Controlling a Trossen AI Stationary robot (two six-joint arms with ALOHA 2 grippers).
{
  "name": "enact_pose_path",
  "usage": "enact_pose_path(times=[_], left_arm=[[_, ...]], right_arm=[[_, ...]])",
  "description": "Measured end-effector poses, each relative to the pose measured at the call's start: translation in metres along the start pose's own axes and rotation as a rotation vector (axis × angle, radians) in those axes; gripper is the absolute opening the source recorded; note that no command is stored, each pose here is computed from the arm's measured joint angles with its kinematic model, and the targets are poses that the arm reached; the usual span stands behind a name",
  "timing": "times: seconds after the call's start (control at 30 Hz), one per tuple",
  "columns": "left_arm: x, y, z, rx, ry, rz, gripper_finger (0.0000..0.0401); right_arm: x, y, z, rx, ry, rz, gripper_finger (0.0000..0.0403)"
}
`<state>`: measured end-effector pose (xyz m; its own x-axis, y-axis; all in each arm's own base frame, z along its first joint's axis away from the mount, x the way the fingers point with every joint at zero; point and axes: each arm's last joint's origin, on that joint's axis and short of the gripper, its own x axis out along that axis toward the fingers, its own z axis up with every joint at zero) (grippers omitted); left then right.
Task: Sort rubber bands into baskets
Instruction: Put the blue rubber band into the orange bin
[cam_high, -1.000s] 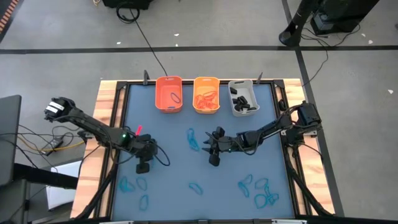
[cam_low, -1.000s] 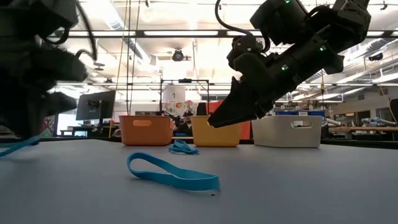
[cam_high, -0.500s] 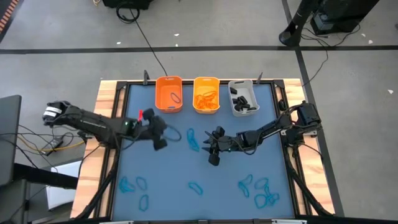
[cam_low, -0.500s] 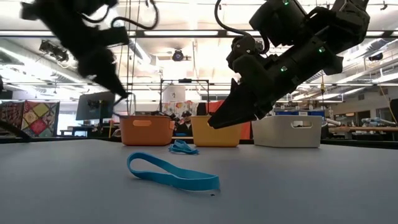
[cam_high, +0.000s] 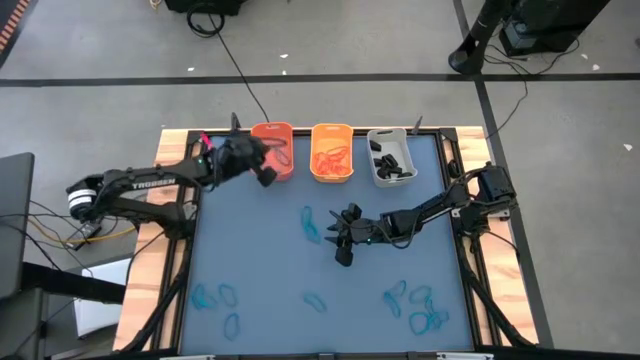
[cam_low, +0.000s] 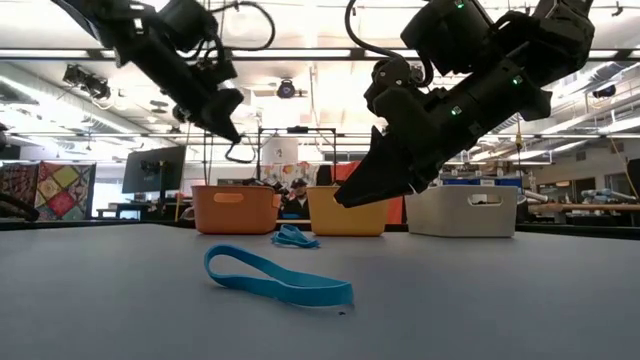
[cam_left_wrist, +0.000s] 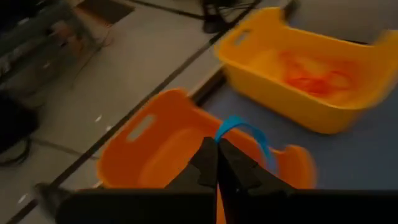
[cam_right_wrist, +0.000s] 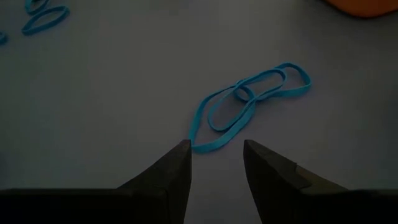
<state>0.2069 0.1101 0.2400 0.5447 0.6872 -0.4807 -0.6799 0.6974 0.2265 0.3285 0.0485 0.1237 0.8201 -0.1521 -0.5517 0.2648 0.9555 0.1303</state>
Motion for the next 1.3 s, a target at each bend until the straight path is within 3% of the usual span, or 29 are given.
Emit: enact_pose_path(times=[0.23,0.5,0.63,0.83,1.03,1.3], left_arm=[[0.023,0.021,-0.008,-0.045,0.072,0.088,0.0026],[0.046,0.014,-0.022,-0.044,0.155,0.088,0.0146],[0.048,0.014,-0.022,-0.043,0.153,0.125,0.0184],[0.043,0.017,-0.017,-0.049,0.119,0.154,0.0193],[0.029,0.012,-0.014,-0.047,0.114,0.023,0.0193],[0.006,-0.007,-0.013,-0.015,0.12,-0.069,0.0193]], right_arm=[[0.0,0.0,0.0,-0.013,0.001,0.0,0.0158],[0.0,0.001,0.0,-0.006,0.001,0.003,0.0158],[0.0,0.001,0.0,0.003,0.001,0.003,0.0158],[0.0,0.001,0.0,-0.002,0.002,0.005,0.0158],[0.0,0.001,-0.001,-0.009,0.005,0.013,0.0158],[0.0,0.002,-0.001,0.01,0.006,0.015,0.0158]])
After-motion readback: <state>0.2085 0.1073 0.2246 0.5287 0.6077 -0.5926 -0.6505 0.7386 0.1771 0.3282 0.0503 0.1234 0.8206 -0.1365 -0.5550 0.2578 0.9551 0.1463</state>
